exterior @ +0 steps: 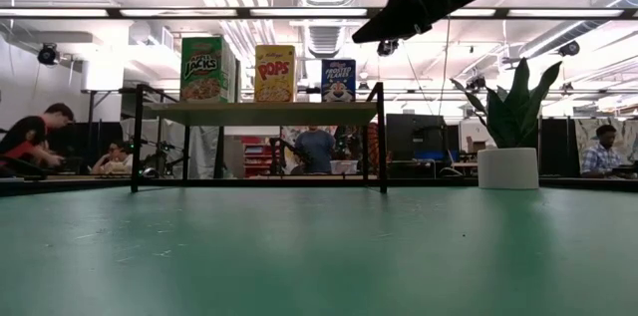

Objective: Stack cereal on shelf
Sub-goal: Put the yellow cereal box on the shelf aligned with the other yellow cereal boxes

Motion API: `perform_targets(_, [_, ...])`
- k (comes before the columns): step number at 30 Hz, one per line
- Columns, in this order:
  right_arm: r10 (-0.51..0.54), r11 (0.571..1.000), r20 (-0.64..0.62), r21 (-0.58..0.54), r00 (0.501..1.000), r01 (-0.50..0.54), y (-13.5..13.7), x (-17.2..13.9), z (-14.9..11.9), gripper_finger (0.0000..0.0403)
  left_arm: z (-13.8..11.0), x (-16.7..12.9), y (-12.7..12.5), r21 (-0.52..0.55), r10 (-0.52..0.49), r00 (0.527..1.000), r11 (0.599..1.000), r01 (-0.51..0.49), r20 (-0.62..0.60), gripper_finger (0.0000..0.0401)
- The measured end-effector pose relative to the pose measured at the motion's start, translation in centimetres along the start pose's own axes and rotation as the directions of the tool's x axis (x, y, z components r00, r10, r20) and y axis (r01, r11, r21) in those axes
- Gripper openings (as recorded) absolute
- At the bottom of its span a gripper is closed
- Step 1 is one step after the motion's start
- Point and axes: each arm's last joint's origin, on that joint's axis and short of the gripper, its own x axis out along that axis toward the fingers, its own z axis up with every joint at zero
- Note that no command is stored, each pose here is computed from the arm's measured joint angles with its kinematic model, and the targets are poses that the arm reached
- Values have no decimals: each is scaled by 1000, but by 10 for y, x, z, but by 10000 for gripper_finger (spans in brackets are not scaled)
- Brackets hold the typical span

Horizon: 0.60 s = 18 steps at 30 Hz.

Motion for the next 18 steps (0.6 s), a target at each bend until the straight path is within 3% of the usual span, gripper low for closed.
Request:
perform_targets(3, [-2, 1000, 7, -2, 1000, 2, 0, 0, 1, 9, -18, 3, 4, -128, 129, 981, 981, -148, -145, 0])
perform_targets(6, [-2, 1000, 8, -10, 1000, 2, 0, 0, 1, 9, -32, 9, 3, -200, 252, 931, 930, -309, -264, 0])
perform_targets(10, [-2, 1000, 9, -16, 1000, 2, 0, 0, 1, 9, -44, 23, -6, -238, 217, 908, 920, -313, -357, 0])
perform_targets(18, [-2, 1000, 8, -24, 1000, 2, 0, -1, 1, 9, -74, 51, 6, -287, 327, 778, 796, -532, -536, 6])
